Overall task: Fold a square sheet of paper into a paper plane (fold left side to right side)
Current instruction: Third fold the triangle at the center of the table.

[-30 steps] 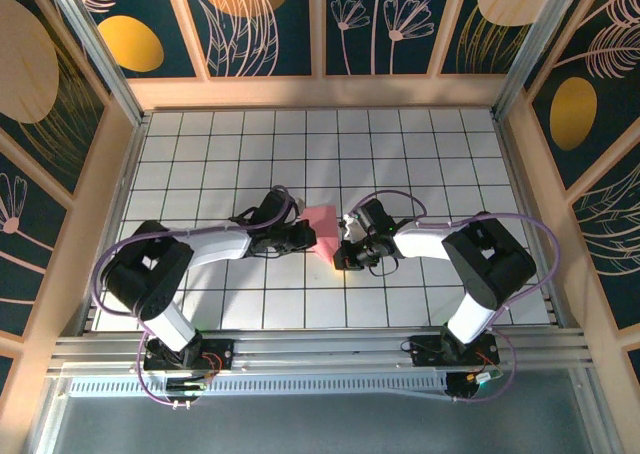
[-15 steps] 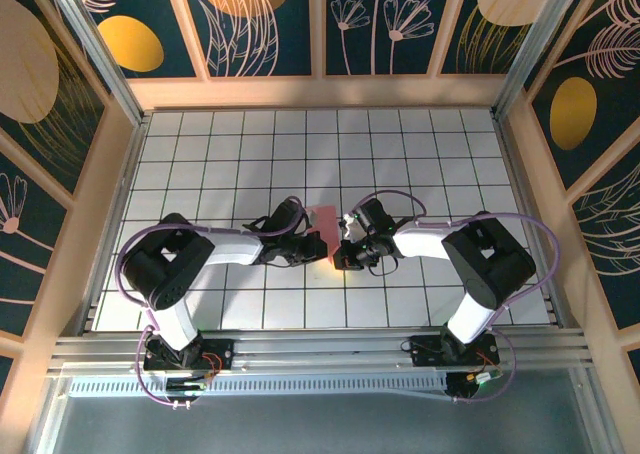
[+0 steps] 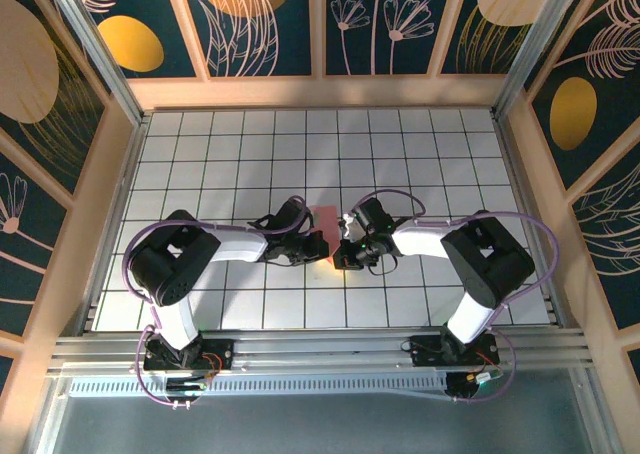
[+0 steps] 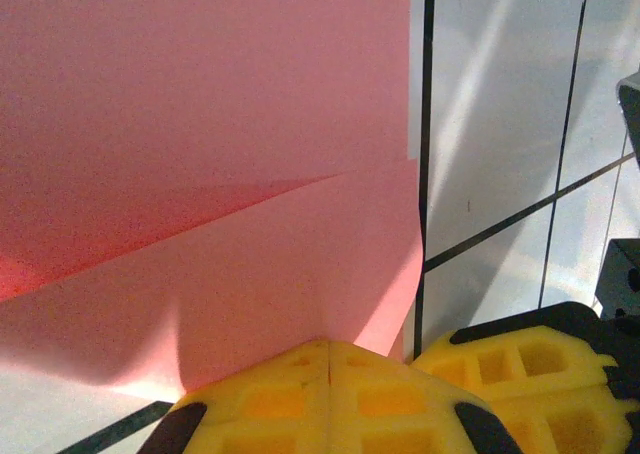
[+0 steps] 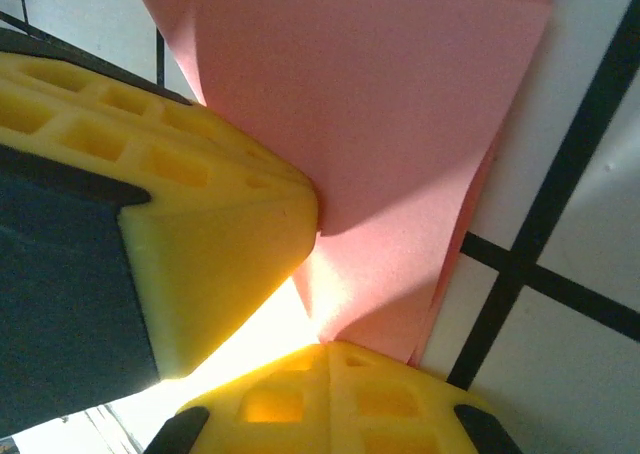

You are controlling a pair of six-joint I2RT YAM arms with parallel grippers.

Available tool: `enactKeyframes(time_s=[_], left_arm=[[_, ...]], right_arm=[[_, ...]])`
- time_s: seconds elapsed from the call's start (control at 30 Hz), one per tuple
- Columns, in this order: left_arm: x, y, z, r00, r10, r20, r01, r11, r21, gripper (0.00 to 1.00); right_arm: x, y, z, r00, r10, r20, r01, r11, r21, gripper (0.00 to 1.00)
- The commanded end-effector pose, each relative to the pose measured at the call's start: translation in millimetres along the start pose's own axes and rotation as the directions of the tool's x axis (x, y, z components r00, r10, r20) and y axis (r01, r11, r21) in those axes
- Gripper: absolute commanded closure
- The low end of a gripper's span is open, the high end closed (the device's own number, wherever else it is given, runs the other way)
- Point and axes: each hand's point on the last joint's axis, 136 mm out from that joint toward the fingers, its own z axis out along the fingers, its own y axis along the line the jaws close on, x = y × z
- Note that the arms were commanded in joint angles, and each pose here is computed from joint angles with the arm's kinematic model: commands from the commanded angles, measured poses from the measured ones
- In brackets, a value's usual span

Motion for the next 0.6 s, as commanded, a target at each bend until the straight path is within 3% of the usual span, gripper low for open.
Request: enactKeyframes(time_s=[0.0, 0.33, 0.57], left_arm=[[-4.2, 24.8, 4.0, 1.0, -0.02, 0.023, 0.023, 0.994, -0.11, 1.0], [-23.3, 45.1, -8.6, 0.995, -0.052, 0.088, 0.062, 0.991, -0.12, 1.0], [-44.0, 82.1, -29.8, 0.984, -0.085, 0.158, 0.111, 0.98, -0.162, 1.0]], right_arm=[[41.6, -55.0, 11.8, 0.987, 0.112, -0.112, -0.086, 0.972, 0.218, 1.0], [45.0, -56.3, 12.7, 0.985, 0.117, -0.125, -0.087, 0.972, 0.22, 1.0], [44.5, -55.5, 12.8, 0.985, 0.116, -0.124, -0.087, 0.972, 0.216, 1.0]])
